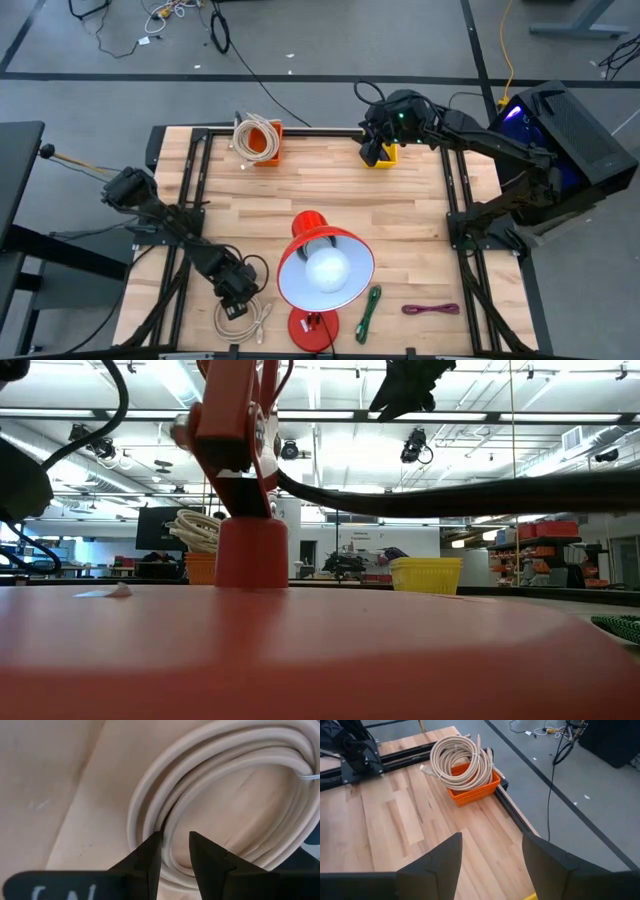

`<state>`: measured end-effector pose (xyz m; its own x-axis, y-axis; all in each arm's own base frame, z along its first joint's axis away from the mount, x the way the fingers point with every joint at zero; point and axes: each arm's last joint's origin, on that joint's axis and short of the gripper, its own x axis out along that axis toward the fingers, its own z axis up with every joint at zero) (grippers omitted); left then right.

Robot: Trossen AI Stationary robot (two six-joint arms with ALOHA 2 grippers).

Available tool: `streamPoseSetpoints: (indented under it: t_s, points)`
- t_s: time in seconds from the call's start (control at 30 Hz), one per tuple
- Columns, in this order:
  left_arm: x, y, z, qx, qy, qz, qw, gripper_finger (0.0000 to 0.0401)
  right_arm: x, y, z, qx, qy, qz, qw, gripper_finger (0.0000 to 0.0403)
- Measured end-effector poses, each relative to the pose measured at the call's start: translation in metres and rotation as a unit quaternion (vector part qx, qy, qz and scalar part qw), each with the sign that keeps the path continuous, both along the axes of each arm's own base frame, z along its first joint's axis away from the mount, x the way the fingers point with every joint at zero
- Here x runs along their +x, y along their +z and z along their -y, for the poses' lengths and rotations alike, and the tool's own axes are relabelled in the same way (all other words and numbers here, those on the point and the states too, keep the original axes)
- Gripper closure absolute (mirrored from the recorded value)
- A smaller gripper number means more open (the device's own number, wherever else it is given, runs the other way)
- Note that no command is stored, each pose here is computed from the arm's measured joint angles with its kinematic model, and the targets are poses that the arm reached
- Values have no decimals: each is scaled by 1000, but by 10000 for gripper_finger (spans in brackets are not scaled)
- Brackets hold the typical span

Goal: Pick & Place USB Port
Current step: Put the brown HDMI cable into the orange bin

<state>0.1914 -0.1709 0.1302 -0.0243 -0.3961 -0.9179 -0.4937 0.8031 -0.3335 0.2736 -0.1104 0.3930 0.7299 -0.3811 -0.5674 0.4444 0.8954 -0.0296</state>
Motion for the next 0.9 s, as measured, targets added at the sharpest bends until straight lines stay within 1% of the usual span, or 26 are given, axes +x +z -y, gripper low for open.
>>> streamPoseSetpoints:
  t_s: [0.1, 0.23, 0.33, 0.37, 0.5, 0.7, 0.9]
  points:
    - [3, -3, 1, 0, 4, 6, 1000, 297, 0, 0, 0, -2, 2, -2, 1000, 195]
    - [8, -7, -3, -3, 13, 4, 1000, 315, 0, 0, 0, -5, 4, -3, 1000, 195]
    - [14, -3, -9, -28, 24, 1, 999, 327, 0, 0, 0, -9, 7, -5, 1000, 195]
    - [15, -1, -12, -30, 29, 5, 999, 328, 0, 0, 0, -11, 8, -5, 1000, 195]
    - [18, 7, -23, -17, 54, 25, 998, 324, 0, 0, 0, -13, 9, -5, 1000, 195]
    - [22, 12, -26, -34, 65, 33, 997, 305, 0, 0, 0, -12, 9, -8, 1000, 195]
    - [24, 14, -24, -58, 64, 30, 996, 300, -1, -1, 0, -12, 10, -14, 1000, 195]
